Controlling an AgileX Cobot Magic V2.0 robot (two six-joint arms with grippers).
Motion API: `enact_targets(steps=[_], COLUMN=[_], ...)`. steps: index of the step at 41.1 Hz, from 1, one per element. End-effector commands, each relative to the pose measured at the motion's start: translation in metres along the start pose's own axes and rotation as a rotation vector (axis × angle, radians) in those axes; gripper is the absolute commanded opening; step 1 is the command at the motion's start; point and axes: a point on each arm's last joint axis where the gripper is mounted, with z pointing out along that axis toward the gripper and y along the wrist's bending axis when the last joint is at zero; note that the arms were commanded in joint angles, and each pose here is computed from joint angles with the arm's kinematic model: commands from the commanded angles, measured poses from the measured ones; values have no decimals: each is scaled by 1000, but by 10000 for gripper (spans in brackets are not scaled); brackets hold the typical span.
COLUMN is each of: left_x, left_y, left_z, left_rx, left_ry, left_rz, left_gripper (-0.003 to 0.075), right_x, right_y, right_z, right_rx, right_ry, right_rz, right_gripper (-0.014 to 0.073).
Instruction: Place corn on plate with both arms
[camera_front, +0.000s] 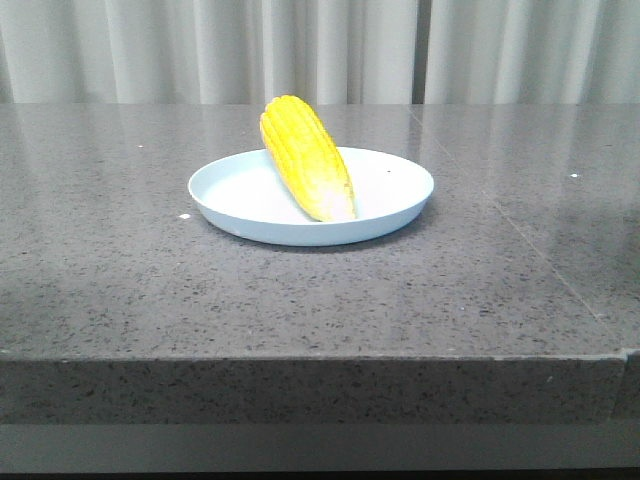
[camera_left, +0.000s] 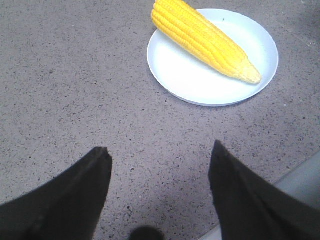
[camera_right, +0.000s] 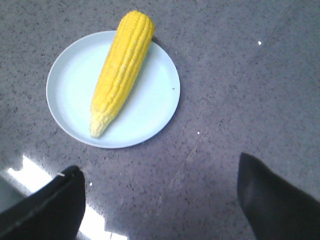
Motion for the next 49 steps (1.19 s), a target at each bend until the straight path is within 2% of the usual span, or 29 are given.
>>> enact_targets(steps=[1, 18, 32, 36, 39, 43, 49], left_x=[-14, -14, -14, -14, -14, -14, -14], left_y=[0, 0, 0, 0, 0, 0, 0], left_z=[-6, -6, -6, -6, -6, -6, -6], left_rx=[1, 1, 1, 1, 1, 1, 1], left_ry=[-104, -104, -108, -108, -108, -108, -108], left_rz=[-9, -9, -9, -9, -9, -9, -9], left_gripper=[417, 417, 417, 417, 395, 296, 116], right_x=[14, 93, 106, 106, 106, 106, 106], right_y=[-1, 7, 9, 9, 9, 9, 9], right_z=[-31, -66, -80, -80, -80, -80, -80], right_rx=[29, 12, -6, -9, -9, -9, -10], right_ry=[-106, -160, -214, -217, -217, -217, -217], right_rz=[-22, 2, 38, 66, 66, 66, 67], right_gripper=[636, 636, 625, 526, 401, 215, 53])
